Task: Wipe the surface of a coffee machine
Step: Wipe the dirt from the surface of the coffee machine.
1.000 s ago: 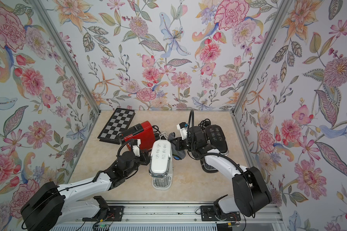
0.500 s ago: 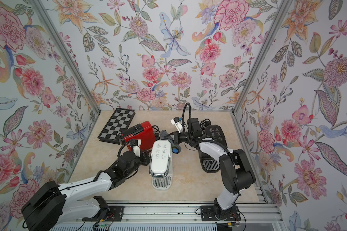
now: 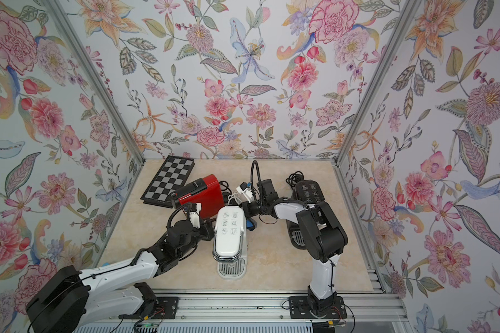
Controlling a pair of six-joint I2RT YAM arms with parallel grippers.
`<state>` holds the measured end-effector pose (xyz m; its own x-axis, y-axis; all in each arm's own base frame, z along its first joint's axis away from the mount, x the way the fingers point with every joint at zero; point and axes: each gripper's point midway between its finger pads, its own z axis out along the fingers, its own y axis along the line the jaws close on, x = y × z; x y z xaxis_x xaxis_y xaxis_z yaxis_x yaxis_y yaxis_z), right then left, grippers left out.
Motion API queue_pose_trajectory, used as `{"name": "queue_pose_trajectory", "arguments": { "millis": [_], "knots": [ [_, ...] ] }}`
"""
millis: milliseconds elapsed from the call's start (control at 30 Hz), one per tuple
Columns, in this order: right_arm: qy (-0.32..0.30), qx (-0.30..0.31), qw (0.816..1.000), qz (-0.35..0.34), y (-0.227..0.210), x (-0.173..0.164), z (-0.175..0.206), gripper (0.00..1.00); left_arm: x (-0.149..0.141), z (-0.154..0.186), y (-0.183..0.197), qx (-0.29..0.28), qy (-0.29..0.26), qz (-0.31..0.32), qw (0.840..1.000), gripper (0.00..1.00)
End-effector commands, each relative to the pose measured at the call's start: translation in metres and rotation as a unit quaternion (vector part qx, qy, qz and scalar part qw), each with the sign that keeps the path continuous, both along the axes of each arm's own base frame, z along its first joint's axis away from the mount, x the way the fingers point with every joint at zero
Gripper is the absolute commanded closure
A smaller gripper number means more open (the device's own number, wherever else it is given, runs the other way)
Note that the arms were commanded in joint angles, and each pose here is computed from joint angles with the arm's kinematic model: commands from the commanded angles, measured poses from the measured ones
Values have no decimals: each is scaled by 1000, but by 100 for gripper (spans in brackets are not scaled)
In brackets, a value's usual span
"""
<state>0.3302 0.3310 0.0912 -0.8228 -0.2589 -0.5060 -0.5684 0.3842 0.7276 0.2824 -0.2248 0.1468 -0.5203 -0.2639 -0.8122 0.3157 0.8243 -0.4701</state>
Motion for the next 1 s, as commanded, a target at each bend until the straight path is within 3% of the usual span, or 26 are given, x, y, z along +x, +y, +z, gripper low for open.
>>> {"name": "queue_pose_trajectory", "arguments": {
  "millis": [0,200,733,867,967],
  "knots": [
    [12,-66,998,8,-7,-14,-37,95,-5,-2,0,-4,2,0,1000,45],
    [-3,-122,992,-5,-16,-9,-54,95,-5,-3,-1,-2,4,-2,1000,45],
    [-66,54,996,38,-1,-41,120,94,-5,-5,4,4,5,5,1000,45],
    [-80,61,994,37,-3,-43,132,94,-4,-4,5,4,4,7,1000,44],
    [-66,49,996,33,-4,-39,114,94,-4,-3,4,2,3,6,1000,45]
  ]
}}
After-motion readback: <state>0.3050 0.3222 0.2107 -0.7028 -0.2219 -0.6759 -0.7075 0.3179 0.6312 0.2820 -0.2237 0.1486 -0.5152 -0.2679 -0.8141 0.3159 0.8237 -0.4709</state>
